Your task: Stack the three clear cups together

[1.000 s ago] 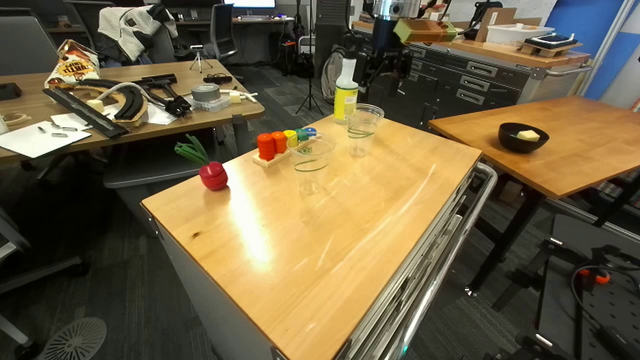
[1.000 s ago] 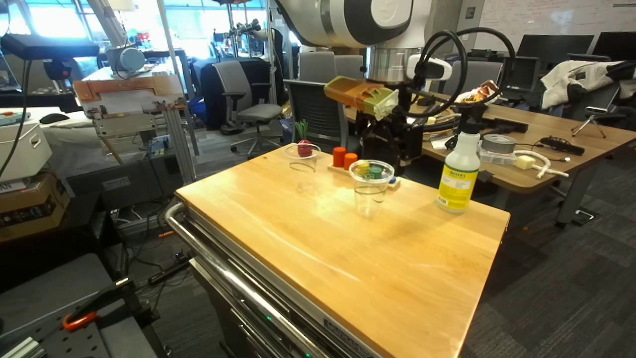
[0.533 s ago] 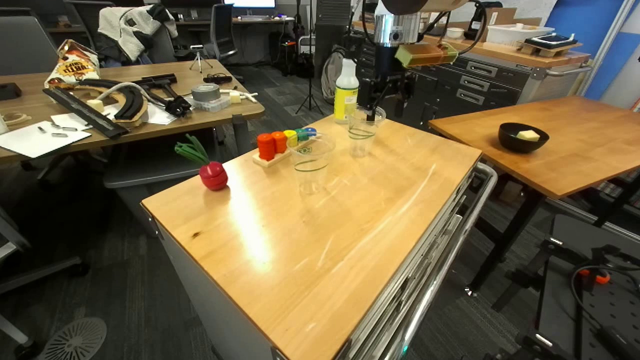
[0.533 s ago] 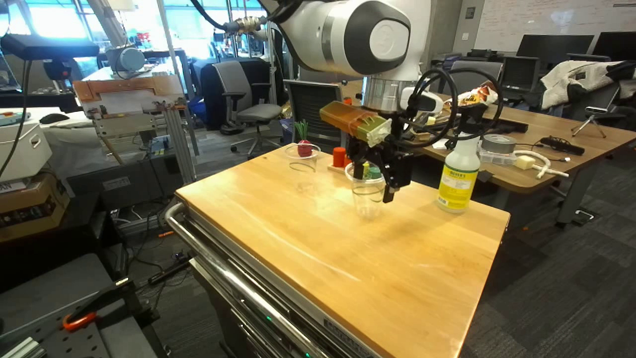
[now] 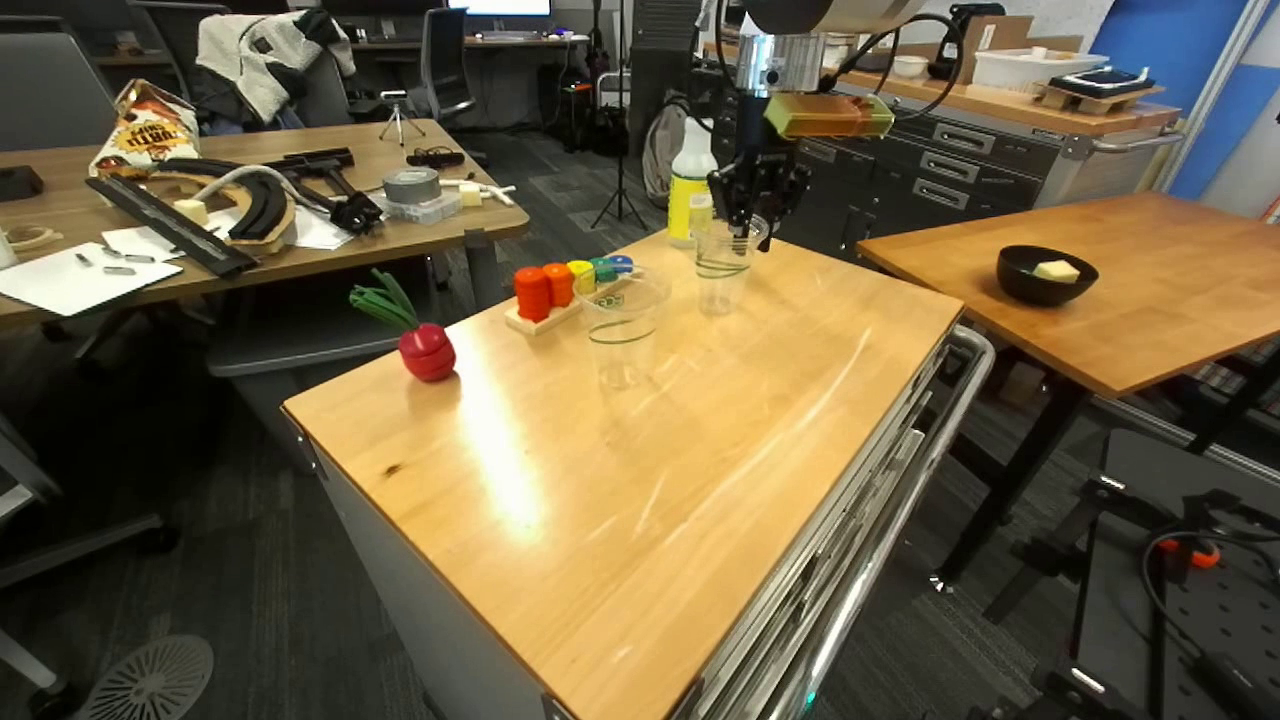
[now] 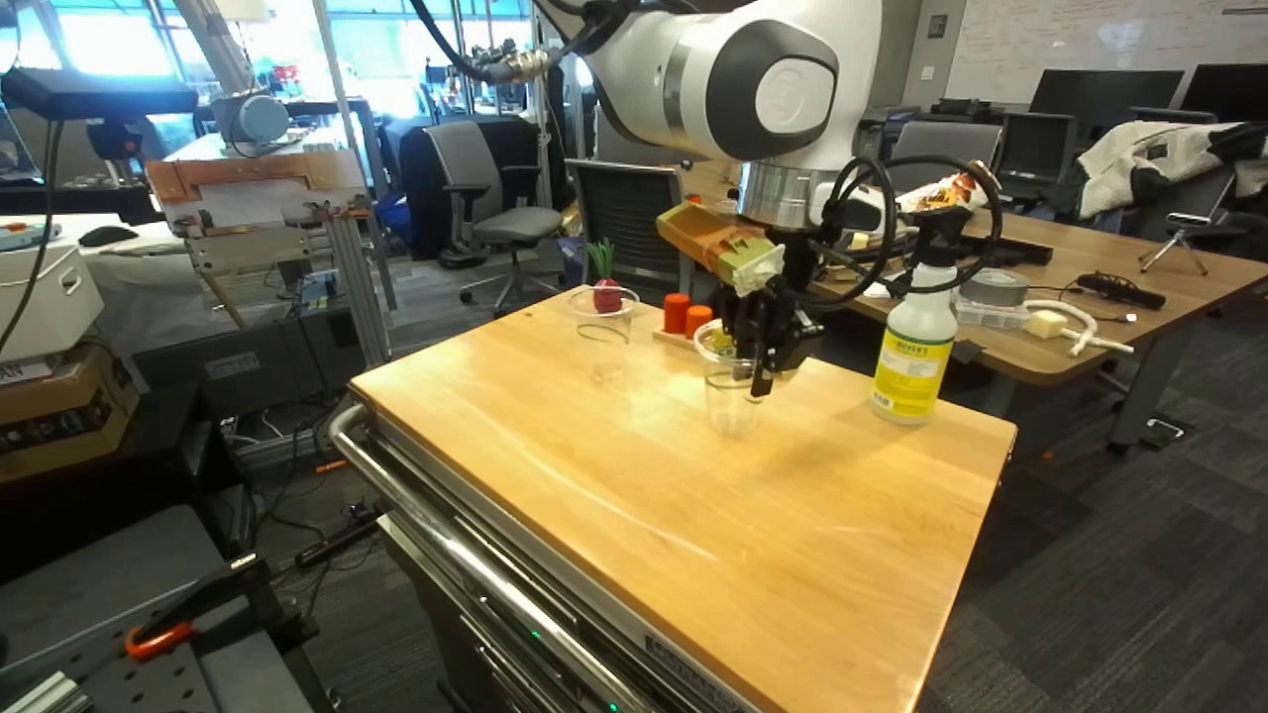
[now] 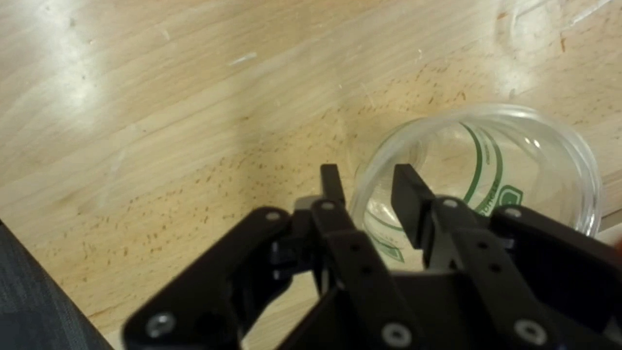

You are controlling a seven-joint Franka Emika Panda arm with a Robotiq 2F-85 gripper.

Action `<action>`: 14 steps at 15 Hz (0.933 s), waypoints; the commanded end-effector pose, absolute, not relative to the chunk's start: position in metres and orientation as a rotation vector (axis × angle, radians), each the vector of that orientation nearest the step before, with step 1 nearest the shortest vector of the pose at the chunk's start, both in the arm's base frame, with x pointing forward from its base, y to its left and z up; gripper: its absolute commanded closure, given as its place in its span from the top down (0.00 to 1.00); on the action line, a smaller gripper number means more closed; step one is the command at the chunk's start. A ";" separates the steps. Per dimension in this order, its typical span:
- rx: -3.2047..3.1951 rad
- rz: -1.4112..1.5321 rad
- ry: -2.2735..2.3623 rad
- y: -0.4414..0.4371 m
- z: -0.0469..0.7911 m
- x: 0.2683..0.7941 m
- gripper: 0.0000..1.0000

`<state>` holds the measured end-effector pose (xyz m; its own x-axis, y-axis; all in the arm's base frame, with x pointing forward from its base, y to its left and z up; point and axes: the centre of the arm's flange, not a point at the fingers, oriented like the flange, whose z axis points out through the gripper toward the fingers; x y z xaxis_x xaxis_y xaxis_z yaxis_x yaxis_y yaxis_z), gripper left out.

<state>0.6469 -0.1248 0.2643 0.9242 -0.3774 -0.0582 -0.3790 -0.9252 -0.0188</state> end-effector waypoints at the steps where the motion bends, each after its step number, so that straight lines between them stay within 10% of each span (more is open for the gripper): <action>1: -2.987 0.065 0.717 -0.125 0.276 0.658 0.04; 14: -2.926 -0.055 0.773 -0.085 0.406 0.620 0.01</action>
<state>0.6435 -0.1069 0.3404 0.8724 -0.4860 -0.0522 -0.4888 -0.8673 -0.0936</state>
